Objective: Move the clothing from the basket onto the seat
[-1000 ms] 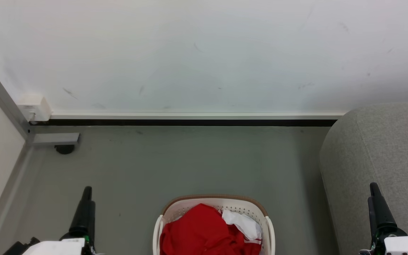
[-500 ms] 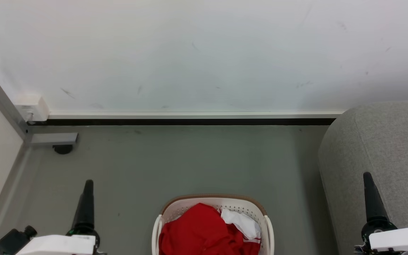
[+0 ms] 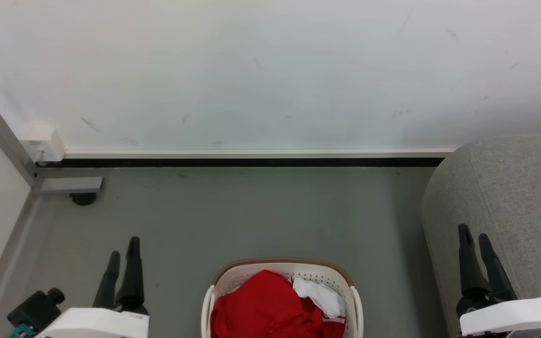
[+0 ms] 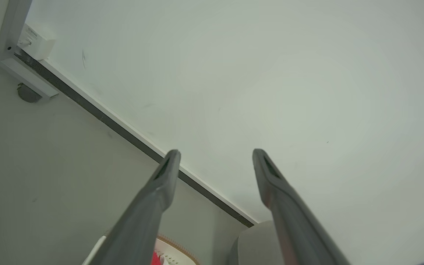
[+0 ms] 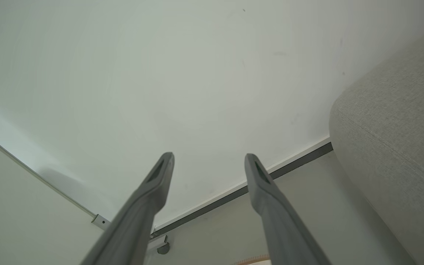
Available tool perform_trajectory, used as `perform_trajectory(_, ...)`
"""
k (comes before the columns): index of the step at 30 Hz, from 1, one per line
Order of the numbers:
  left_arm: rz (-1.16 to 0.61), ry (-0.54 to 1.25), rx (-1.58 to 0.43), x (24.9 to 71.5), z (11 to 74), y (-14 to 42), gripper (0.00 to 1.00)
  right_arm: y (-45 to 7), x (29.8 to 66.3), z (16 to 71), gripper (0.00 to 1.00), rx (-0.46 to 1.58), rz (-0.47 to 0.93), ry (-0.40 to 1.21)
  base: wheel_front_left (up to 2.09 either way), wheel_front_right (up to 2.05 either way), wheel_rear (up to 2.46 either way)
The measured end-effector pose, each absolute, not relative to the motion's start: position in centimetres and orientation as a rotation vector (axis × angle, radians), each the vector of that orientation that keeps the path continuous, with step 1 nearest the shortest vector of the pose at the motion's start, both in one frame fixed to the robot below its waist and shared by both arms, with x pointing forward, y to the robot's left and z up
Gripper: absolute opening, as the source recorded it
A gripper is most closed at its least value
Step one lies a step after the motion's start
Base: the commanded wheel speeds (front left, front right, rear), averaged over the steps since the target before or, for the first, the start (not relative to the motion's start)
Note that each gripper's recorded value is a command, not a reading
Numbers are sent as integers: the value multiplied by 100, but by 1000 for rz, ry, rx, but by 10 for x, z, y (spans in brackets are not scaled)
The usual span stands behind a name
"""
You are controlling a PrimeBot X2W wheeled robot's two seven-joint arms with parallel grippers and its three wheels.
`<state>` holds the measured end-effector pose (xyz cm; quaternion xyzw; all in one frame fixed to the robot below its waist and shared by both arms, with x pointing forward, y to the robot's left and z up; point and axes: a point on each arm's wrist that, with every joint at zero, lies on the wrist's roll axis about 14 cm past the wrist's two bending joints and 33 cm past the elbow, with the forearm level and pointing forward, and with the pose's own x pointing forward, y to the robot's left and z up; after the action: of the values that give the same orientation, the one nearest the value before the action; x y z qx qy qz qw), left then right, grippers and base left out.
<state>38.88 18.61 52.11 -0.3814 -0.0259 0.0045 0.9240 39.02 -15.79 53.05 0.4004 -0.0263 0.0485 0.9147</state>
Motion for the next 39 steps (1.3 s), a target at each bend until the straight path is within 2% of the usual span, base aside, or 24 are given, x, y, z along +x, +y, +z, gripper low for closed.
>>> perform_trajectory(15,-18,-67,-536,389,524,176,100,-154,389,525,100,612,108,-54,0,0,0)
perform_trajectory(39,-64,-110,-297,390,531,163,100,-147,390,528,100,411,138,-89,0,0,0)
